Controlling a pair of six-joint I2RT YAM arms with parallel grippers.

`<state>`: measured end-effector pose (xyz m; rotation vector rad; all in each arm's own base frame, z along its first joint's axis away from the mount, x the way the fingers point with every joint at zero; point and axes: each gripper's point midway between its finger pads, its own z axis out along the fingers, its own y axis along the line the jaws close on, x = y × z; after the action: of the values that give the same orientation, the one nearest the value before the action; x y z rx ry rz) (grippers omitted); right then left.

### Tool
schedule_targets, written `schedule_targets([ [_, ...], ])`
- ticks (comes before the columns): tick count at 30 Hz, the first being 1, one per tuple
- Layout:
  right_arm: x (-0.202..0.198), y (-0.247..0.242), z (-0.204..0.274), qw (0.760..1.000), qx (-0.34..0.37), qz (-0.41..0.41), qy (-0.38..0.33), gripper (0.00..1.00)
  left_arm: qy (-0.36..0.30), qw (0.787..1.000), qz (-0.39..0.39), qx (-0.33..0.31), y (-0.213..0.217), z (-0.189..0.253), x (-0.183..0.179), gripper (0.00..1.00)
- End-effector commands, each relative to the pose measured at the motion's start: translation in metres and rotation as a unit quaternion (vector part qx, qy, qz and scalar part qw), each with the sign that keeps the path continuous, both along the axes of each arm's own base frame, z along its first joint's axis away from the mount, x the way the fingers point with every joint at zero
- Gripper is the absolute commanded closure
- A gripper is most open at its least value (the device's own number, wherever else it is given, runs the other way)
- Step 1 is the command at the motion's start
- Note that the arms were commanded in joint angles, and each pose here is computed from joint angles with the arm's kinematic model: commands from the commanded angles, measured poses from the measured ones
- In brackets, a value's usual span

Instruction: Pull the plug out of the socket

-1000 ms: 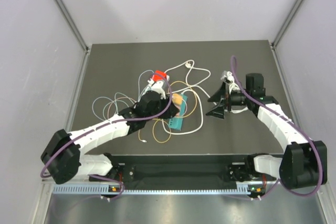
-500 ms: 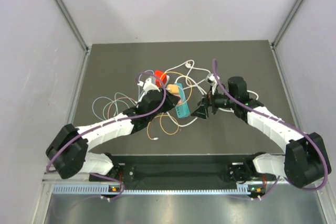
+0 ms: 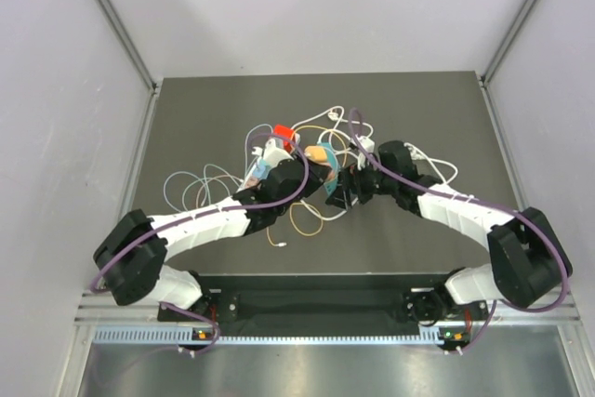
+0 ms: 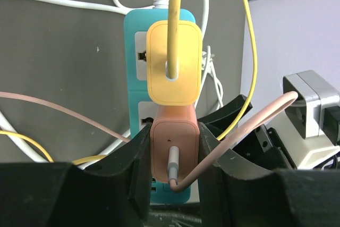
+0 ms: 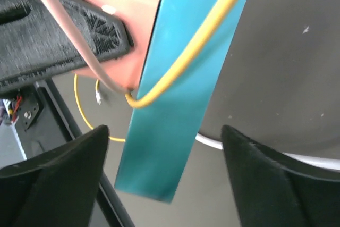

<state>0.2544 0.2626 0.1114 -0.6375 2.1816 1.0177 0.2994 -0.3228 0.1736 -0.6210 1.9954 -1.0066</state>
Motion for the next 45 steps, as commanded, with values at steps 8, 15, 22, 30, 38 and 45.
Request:
schedule_targets([
  [8, 0.018, 0.011, 0.034, 0.998, 0.021, -0.004, -0.058, 0.87, -0.034, 0.994, 0.020, -0.098, -0.021, 0.050, 0.010, 1.00],
  [15, 0.062, -0.041, 0.024, 0.994, -0.020, -0.096, -0.052, 1.00, -0.046, 0.993, 0.001, -0.107, -0.013, 0.062, -0.003, 1.00],
  [22, 0.061, -0.045, 0.030, 0.994, 0.004, -0.099, -0.043, 1.00, -0.046, 0.995, -0.014, -0.085, 0.006, 0.062, -0.021, 1.00],
  [30, 0.049, -0.035, 0.025, 0.997, 0.027, -0.062, -0.021, 1.00, -0.073, 0.991, -0.110, -0.035, 0.004, 0.060, -0.047, 1.00],
  [38, 0.039, -0.028, 0.019, 0.999, 0.036, -0.022, -0.021, 1.00, -0.127, 0.977, -0.151, 0.077, 0.034, 0.071, -0.064, 1.00],
  [45, 0.026, -0.024, 0.009, 0.998, 0.029, 0.048, -0.032, 1.00, -0.158, 0.963, -0.126, 0.177, 0.078, 0.093, -0.066, 1.00],
])
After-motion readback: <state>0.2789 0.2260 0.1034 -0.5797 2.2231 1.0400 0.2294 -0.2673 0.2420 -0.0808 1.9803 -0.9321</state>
